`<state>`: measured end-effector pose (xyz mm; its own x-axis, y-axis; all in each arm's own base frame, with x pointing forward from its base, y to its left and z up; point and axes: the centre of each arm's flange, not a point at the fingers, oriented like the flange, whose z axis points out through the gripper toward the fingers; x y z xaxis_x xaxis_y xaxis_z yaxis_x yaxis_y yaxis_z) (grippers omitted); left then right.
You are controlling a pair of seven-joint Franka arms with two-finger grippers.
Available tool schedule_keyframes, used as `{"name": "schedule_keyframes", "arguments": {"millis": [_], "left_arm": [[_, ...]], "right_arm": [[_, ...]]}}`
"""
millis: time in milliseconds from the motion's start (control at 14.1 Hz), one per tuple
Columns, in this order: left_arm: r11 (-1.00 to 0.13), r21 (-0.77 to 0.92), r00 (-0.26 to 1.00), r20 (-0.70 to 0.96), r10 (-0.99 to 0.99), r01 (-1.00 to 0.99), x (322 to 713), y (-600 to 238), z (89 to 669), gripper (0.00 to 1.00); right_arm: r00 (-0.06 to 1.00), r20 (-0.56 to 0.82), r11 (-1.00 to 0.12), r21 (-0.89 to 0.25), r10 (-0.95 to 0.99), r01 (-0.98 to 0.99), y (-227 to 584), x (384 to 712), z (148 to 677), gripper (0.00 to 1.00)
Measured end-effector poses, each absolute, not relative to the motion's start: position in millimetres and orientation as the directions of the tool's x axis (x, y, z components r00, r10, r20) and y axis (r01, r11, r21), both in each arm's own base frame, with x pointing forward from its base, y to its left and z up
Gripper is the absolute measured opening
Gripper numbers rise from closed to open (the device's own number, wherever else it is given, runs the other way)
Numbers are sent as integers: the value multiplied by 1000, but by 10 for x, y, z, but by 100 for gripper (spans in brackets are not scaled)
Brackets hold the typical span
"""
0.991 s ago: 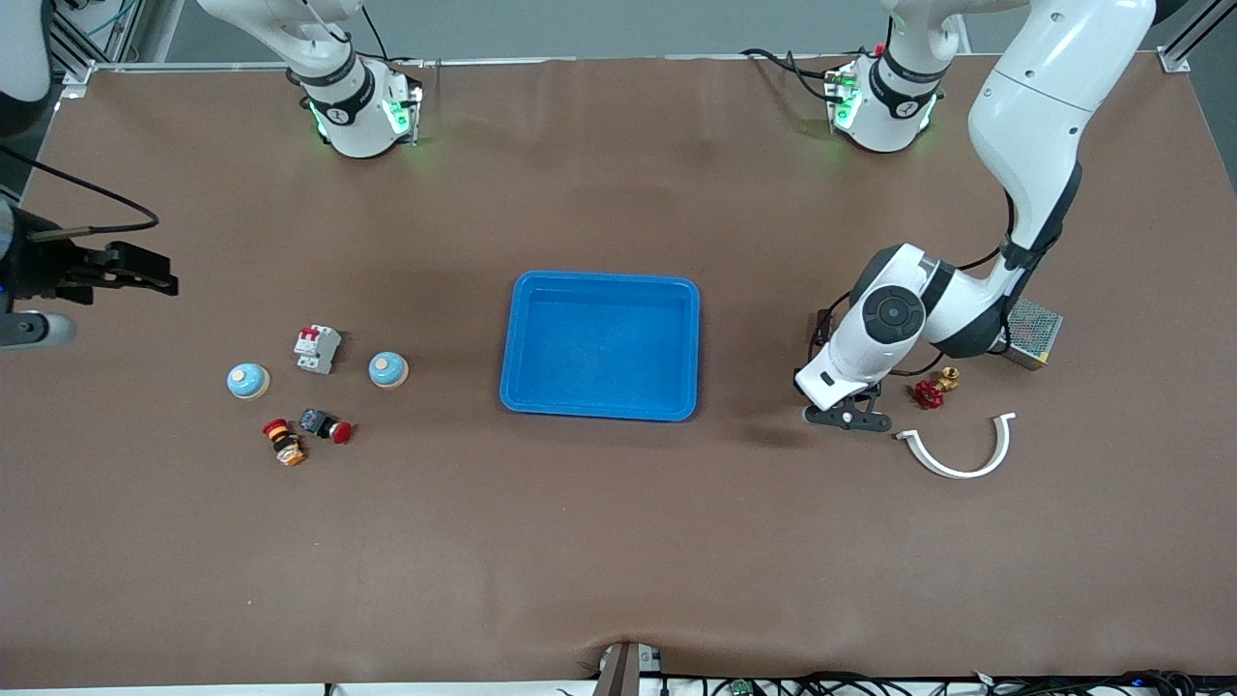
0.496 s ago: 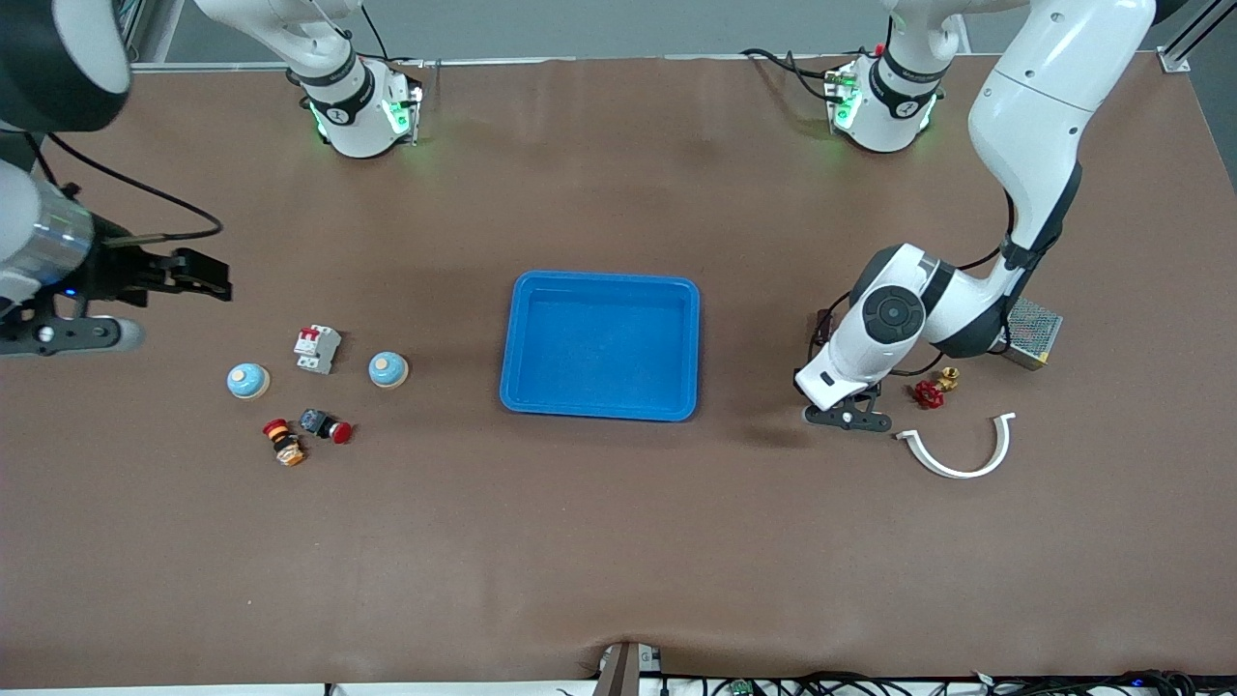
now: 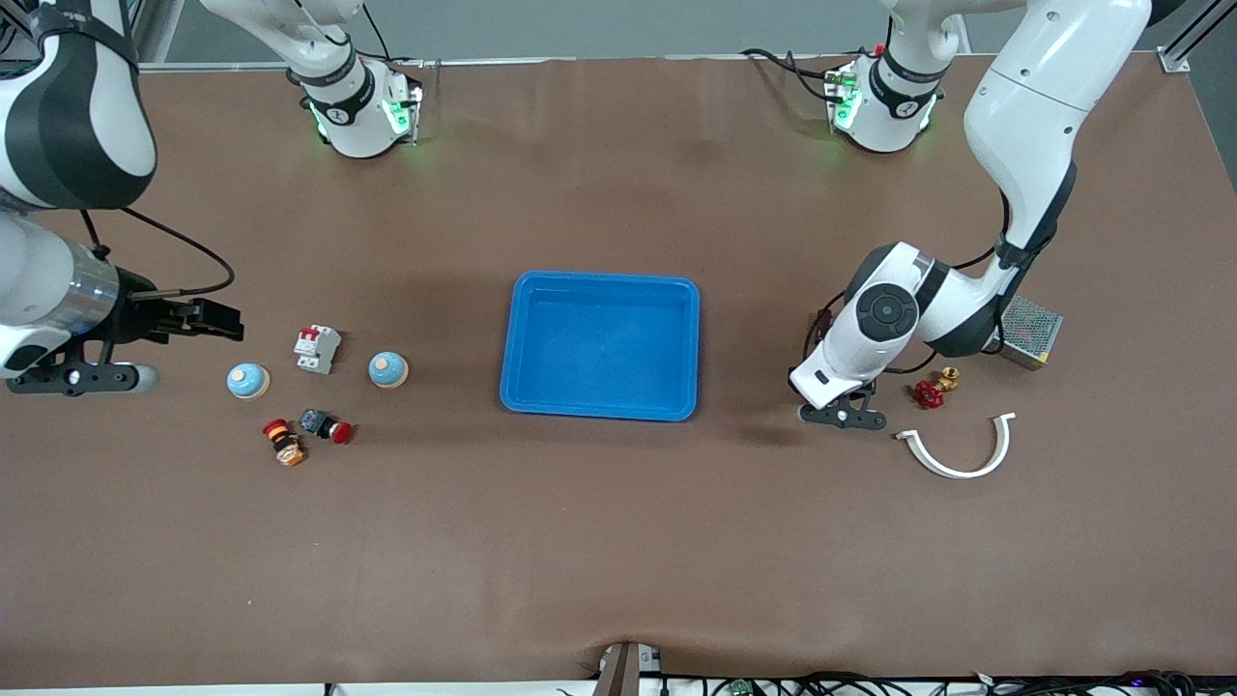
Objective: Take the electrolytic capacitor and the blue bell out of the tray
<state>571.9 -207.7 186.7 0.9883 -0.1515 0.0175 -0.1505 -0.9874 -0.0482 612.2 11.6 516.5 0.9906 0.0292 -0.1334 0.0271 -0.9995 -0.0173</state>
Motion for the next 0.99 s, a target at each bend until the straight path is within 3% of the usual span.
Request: {"name": "schedule_keyframes", "arguments": {"millis": [566, 779, 991], "left_arm": [[-989, -48, 989, 18, -143, -142, 5710, -2099, 1867, 34], [-988, -47, 989, 18, -147, -146, 5703, -2119, 1868, 58], [-987, -47, 988, 18, -152, -151, 5692, -2148, 1868, 90]], "right_arm": [[991, -130, -1000, -14, 22, 20, -317, 5970, 5381, 100], [993, -114, -1000, -10, 26, 25, -447, 5911, 5504, 100], [993, -118, -1000, -7, 31, 30, -515, 5867, 5556, 100]]}}
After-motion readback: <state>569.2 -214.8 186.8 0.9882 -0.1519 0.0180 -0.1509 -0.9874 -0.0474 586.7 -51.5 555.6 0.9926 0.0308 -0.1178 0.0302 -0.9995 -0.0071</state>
